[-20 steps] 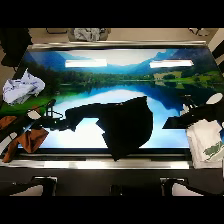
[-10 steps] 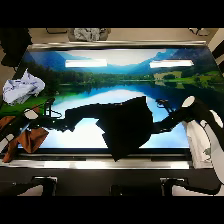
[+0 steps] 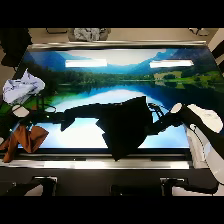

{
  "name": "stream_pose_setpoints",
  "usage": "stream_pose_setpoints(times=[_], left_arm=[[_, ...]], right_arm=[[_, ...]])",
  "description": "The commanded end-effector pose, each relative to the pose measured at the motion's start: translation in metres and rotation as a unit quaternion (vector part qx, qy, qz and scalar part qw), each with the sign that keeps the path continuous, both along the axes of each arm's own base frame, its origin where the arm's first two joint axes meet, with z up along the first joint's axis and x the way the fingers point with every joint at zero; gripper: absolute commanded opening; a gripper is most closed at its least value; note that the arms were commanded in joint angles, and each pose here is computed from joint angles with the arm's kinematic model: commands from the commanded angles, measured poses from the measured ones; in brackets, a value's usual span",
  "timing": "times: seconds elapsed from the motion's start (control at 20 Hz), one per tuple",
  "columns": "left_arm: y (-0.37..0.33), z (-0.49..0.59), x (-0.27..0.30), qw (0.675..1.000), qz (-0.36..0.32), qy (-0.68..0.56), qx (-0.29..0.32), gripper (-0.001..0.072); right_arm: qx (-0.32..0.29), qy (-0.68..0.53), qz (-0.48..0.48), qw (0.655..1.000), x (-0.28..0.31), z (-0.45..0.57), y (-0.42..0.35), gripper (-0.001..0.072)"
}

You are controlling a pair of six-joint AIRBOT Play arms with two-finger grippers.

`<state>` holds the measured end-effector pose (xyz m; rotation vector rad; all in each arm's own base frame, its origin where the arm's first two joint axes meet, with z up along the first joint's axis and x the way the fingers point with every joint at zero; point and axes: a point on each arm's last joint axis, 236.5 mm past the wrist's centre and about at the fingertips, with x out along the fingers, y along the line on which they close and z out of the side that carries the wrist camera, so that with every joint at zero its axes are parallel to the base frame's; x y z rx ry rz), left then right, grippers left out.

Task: Fold the shirts.

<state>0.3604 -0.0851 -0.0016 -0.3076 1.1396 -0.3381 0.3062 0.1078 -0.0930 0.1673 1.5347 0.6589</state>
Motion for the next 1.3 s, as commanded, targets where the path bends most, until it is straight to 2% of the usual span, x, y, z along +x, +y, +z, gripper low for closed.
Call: stream_pose_setpoints(times=[0.0, 0.1, 0.2, 0.3, 0.35, 0.45, 0.6, 0.75, 1.1, 1.25], left_arm=[[0.013, 0.101, 0.037, 0.993, 0.005, -0.122, 0.009, 0.0032], [0.038, 0.215, 0.056, 0.968, 0.037, -0.249, 0.023, 0.0032], [0.076, 0.337, 0.045, 0.924, 0.096, -0.369, 0.037, 0.0031], [0.124, 0.428, 0.009, 0.872, 0.184, -0.448, 0.067, 0.0031], [0.146, 0.454, -0.012, 0.851, 0.229, -0.466, 0.079, 0.003], [0.172, 0.463, -0.045, 0.837, 0.295, -0.454, 0.085, 0.0031], [0.173, 0.419, -0.053, 0.874, 0.297, -0.375, 0.087, 0.0031], [0.158, 0.418, -0.05, 0.881, 0.278, -0.377, 0.071, 0.0031], [0.14, 0.439, -0.079, 0.868, 0.272, -0.409, 0.079, 0.0031], [0.131, 0.462, -0.097, 0.847, 0.273, -0.448, 0.083, 0.0031]], right_arm=[[-0.029, -0.105, 0.044, 0.993, 0.039, 0.054, -0.01, 0.0035], [-0.099, -0.247, 0.057, 0.962, 0.085, 0.144, -0.037, 0.0035], [-0.195, -0.409, 0.038, 0.891, 0.112, 0.273, -0.075, 0.0036], [-0.299, -0.54, -0.022, 0.787, 0.094, 0.412, -0.123, 0.0037], [-0.323, -0.576, -0.059, 0.748, 0.072, 0.461, -0.139, 0.0036], [-0.319, -0.624, -0.102, 0.706, 0.03, 0.516, -0.144, 0.0036], [-0.311, -0.621, -0.111, 0.711, 0.0, 0.52, -0.142, 0.0035], [-0.318, -0.607, -0.101, 0.721, -0.012, 0.513, -0.143, 0.0036], [-0.334, -0.621, -0.11, 0.701, -0.047, 0.528, -0.151, 0.0037], [-0.338, -0.638, -0.109, 0.683, -0.062, 0.54, -0.151, 0.0037]])
